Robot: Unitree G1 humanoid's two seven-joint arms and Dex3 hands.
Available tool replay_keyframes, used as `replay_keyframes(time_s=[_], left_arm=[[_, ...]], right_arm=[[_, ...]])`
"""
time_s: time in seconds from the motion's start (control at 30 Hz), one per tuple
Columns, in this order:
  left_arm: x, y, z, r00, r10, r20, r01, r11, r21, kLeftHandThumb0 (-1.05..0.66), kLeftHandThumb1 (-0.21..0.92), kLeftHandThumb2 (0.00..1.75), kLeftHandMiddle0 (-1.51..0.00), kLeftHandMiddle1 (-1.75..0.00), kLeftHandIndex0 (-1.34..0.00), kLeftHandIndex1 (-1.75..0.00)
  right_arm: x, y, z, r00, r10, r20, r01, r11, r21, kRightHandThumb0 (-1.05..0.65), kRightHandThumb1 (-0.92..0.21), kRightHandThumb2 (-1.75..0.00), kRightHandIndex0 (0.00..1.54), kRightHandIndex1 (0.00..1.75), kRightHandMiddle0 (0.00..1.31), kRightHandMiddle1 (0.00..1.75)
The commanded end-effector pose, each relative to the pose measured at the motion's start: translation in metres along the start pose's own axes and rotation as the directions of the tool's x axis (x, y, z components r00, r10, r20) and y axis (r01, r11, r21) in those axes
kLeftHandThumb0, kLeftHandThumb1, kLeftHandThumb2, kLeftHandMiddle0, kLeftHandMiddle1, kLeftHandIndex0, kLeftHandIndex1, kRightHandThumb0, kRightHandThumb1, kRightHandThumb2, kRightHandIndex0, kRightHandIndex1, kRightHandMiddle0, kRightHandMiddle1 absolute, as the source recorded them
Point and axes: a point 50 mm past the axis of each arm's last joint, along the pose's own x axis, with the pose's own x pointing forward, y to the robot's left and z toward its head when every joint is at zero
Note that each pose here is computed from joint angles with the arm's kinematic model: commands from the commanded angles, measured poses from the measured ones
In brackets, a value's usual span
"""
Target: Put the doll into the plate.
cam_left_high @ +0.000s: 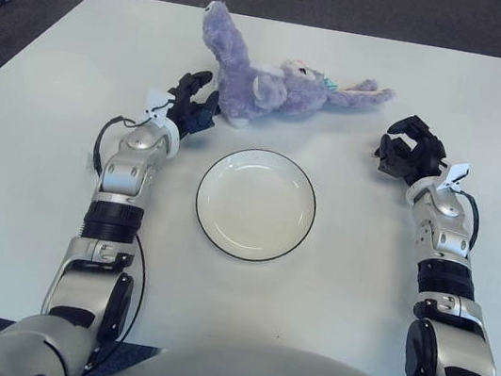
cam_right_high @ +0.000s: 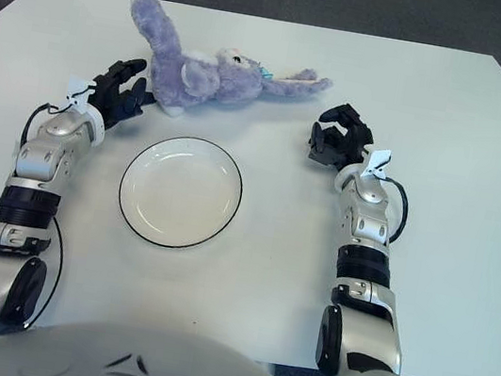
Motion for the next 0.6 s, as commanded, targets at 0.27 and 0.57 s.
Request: replay_keyframes(time_s=[0.27, 0.57], left_arm=[[0.008, 0.001, 0.020, 0.998, -0.026, -0.050, 0.029, 0.998, 0.056, -0.65, 0.77, 0.63, -0.04, -0.85, 0.00, -0.33], [0.015, 0.000, 0.026, 0.993, -0.051, -0.104, 0.059, 0.996, 0.072, -0.68, 0.81, 0.58, 0.00, -0.66, 0.00, -0.27]], right_arm=[[-0.001, -0.006, 0.003, 1.000, -0.020, -0.005, 0.020, 0.999, -0.027, -0.01, -0.35, -1.28, 0.49, 1.74, 0.47, 1.73], [-0.002, -0.007, 0.002, 1.000, -0.024, -0.017, 0.023, 1.000, -0.021, -0.01, -0.31, -1.33, 0.51, 1.74, 0.49, 1.74]])
